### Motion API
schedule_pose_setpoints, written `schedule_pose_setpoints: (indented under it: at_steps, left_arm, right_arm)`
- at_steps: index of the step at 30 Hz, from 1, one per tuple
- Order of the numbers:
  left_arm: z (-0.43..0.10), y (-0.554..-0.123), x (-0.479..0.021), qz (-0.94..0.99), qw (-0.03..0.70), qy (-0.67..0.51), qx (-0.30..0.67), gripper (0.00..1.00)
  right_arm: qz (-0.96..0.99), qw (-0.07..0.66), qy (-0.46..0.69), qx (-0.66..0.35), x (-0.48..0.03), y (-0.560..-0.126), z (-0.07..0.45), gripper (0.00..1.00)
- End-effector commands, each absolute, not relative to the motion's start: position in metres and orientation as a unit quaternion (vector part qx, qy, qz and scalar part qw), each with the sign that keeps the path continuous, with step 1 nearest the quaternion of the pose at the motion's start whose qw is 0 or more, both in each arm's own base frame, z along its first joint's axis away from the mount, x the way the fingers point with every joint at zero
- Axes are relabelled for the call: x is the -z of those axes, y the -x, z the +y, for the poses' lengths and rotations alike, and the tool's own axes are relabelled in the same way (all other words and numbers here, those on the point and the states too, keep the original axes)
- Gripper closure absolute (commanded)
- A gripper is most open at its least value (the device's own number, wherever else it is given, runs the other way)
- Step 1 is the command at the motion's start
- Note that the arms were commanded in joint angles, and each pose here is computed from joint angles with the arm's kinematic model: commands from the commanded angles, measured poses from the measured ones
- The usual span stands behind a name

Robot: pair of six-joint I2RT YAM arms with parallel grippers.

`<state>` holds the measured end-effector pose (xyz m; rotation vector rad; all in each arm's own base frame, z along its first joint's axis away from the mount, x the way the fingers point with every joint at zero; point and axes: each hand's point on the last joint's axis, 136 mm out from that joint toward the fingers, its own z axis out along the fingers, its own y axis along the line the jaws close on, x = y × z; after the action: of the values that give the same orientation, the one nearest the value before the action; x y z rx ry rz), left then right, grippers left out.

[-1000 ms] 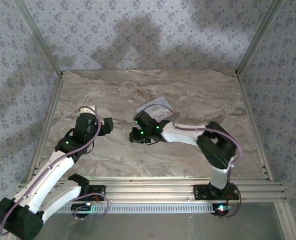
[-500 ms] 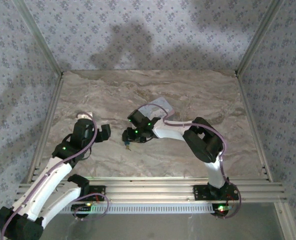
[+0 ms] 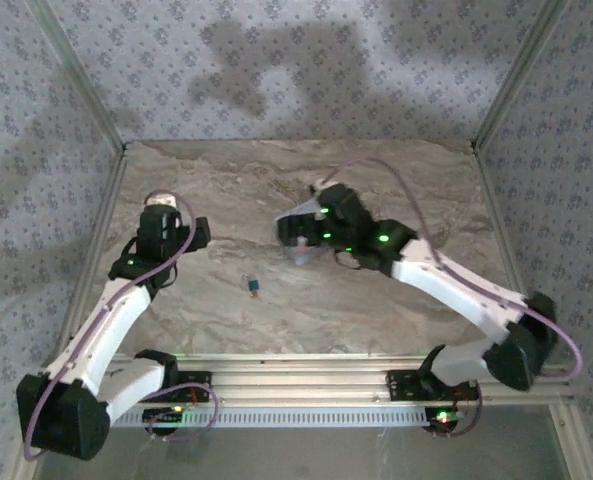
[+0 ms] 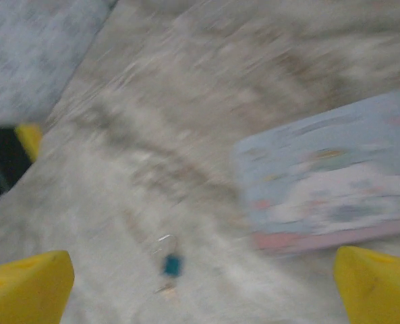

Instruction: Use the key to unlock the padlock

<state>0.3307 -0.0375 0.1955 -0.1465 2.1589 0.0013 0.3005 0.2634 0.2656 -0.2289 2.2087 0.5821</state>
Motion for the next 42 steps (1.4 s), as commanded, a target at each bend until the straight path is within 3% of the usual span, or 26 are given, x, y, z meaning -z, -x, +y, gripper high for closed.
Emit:
schedule_pose_setpoints:
  at_steps: [1,5,9,14,24,30,37,42]
  left_arm:
    - [-0.03,-0.358,-0.195,0.861,0.503,-0.011,-0.075,0.02]
    - [-0.002,-0.368,-0.159,0.869,0.473,0.009,-0.147,0.02]
    - [0.01,-0.367,-0.131,0.869,0.477,0.047,-0.125,0.02]
    - [0.013,-0.36,-0.115,0.856,0.505,0.062,-0.089,0.02]
    - [-0.001,-0.37,-0.12,0.815,0.576,0.025,-0.06,0.02]
    - [0.0,-0.382,-0.114,0.809,0.583,0.004,-0.071,0.02]
    - [0.012,-0.399,-0.091,0.825,0.565,0.028,-0.022,0.02]
    - [0.016,-0.398,-0.089,0.83,0.557,0.032,-0.014,0.02]
  right_arm:
    - [0.894,0.442,0.043,-0.065,-0.235,-0.314,0.16,0.0]
    - [0.867,0.495,-0.06,-0.01,-0.214,-0.322,0.061,0.0]
    - [0.839,0.539,-0.071,0.033,-0.179,-0.322,0.009,0.0]
    - [0.839,0.527,-0.124,0.059,-0.129,-0.319,-0.036,0.0]
    - [0.793,0.593,-0.132,0.046,-0.117,-0.339,-0.05,0.0]
    - [0.781,0.612,-0.11,0.061,-0.118,-0.354,-0.054,0.0]
    - [0.789,0.608,-0.084,0.042,-0.094,-0.368,-0.045,0.0]
    - [0.821,0.564,-0.071,0.06,-0.088,-0.384,-0.041,0.0]
